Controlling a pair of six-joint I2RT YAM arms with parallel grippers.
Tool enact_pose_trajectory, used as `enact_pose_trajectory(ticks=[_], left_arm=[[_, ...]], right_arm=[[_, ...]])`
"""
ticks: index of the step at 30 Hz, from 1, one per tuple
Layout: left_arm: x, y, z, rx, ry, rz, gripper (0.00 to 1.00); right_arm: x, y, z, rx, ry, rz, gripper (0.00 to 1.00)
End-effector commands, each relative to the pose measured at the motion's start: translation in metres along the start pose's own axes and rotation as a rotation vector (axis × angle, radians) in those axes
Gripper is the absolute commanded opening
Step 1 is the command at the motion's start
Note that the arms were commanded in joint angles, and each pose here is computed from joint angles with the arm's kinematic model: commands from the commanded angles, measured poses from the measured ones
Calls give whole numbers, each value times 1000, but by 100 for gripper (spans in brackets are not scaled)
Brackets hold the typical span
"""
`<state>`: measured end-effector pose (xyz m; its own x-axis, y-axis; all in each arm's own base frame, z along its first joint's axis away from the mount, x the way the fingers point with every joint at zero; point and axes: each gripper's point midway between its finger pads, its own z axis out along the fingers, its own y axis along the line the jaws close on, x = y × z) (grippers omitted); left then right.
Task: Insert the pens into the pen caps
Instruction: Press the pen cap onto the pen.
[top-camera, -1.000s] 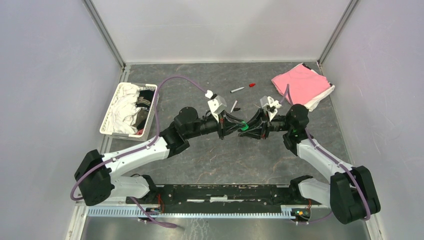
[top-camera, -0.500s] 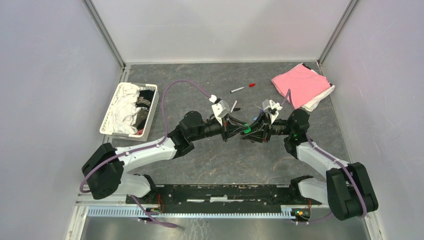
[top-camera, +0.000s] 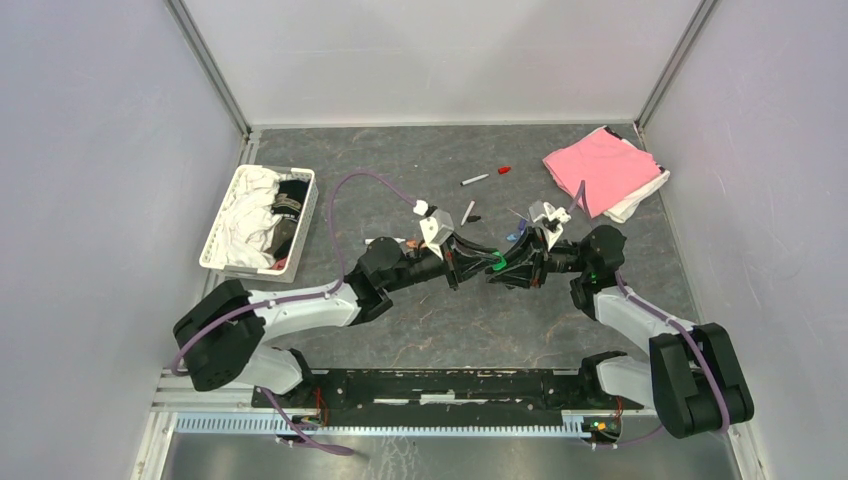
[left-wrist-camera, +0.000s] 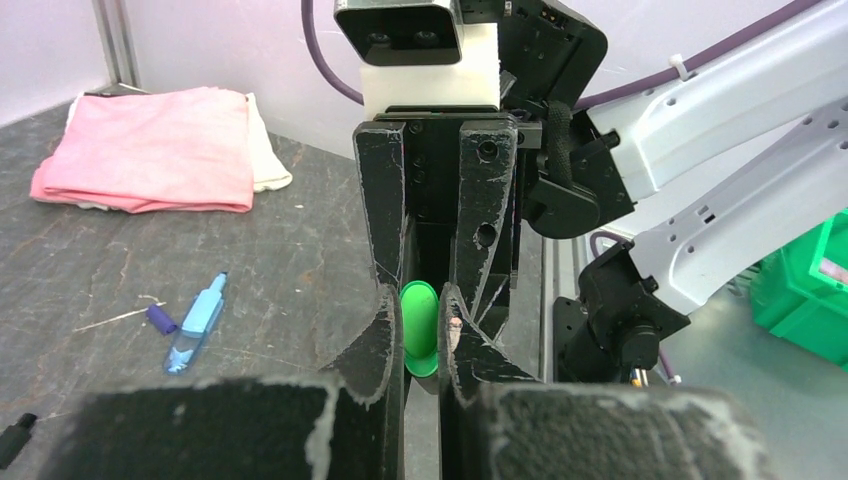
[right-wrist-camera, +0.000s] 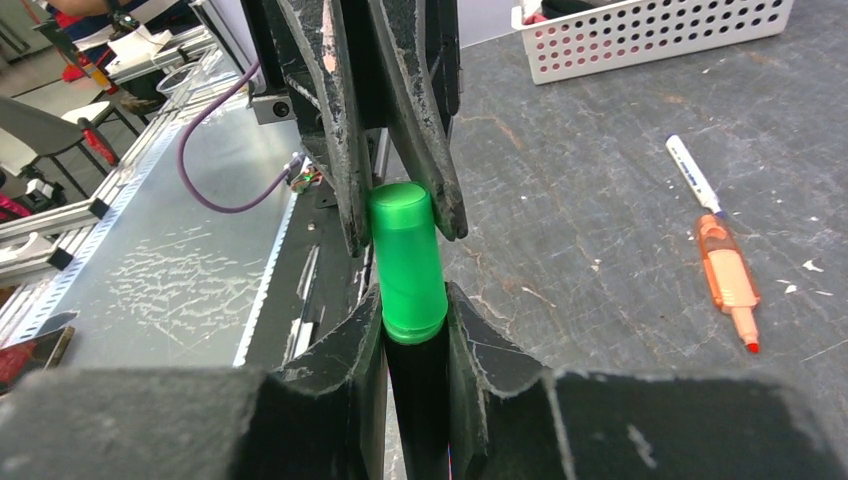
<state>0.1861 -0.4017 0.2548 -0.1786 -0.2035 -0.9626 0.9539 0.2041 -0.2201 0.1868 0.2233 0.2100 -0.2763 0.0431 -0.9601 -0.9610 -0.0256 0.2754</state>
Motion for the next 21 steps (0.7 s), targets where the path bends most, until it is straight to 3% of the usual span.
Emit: enact_pose_trajectory(ticks=[1, 5, 16, 21], left_arm=[[145, -66, -55, 205, 505, -275, 2], [163, -72, -74, 234, 623, -291, 2], [190, -80, -83, 357, 787, -370, 2], [201, -65, -98, 264, 860, -376, 2]], right_arm=[[-59, -16, 0, 123, -163, -202, 0], [-60, -12, 1, 108, -162, -211, 0], [-58, 1, 2, 69, -148, -268, 0], [-52, -13, 1, 112, -118, -257, 0]])
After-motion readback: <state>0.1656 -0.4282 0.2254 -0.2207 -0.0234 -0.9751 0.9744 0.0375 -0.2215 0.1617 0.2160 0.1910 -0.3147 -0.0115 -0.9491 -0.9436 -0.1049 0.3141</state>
